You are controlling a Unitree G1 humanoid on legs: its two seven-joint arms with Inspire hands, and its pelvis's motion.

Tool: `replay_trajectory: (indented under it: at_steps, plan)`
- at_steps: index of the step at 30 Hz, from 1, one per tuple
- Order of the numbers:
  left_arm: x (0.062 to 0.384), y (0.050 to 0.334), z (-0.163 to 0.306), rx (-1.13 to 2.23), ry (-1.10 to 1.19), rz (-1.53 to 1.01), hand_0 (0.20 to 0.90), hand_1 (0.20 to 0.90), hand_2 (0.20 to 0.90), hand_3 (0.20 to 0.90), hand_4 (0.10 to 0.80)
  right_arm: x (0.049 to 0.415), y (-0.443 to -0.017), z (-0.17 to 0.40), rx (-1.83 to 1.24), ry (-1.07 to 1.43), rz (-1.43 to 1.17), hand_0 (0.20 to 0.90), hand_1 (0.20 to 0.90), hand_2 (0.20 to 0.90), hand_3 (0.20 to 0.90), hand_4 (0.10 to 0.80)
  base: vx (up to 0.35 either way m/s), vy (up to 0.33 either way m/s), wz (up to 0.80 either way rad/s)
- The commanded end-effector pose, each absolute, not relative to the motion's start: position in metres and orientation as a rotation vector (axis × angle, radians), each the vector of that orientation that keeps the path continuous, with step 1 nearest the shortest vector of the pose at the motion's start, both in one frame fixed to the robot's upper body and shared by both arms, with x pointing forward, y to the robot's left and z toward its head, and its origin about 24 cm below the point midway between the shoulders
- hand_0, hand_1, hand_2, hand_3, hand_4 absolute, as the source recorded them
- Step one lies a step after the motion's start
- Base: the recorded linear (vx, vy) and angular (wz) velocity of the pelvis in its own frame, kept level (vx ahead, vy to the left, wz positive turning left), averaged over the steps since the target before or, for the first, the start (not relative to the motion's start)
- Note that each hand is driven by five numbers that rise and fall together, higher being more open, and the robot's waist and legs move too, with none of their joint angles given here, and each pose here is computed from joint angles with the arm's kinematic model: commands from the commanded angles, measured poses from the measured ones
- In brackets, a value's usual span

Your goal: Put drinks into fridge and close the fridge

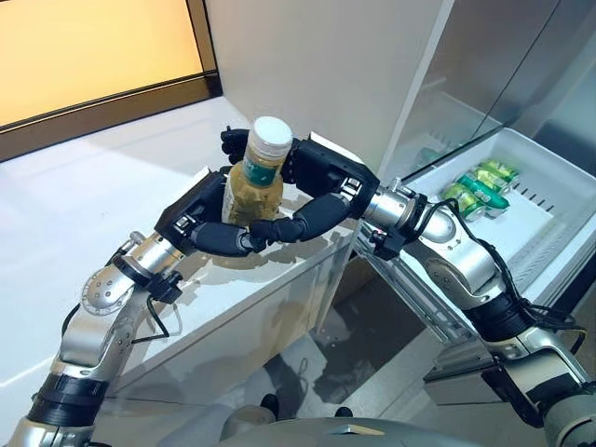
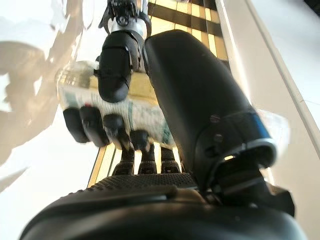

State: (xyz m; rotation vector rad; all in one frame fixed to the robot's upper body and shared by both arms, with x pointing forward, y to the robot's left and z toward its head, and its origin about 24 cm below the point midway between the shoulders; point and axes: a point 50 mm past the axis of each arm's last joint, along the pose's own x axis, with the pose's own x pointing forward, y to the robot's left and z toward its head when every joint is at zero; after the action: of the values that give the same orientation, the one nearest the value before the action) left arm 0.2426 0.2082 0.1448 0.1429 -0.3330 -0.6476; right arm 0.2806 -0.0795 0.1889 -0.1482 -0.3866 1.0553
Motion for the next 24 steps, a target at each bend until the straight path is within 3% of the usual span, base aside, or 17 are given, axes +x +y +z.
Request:
replay_trajectory:
  at_steps: [1, 24]
  plan:
    - [0.243, 0.183, 0.216, 0.071, -0.704, -0.782, 0.300, 0.300, 0.300, 0.200, 0.100, 0.270, -0.049, 0.245, -0.096, -0.660, 1.152, 0.900, 0.900, 0.900, 0.900, 0.800, 0.000, 0.000, 0.00]
    - [0.243, 0.152, 0.212, -0.091, -0.675, -0.950, 0.300, 0.300, 0.300, 0.200, 0.100, 0.268, -0.012, 0.250, -0.062, -0.655, 1.198, 0.900, 0.900, 0.900, 0.900, 0.800, 0.000, 0.000, 0.00]
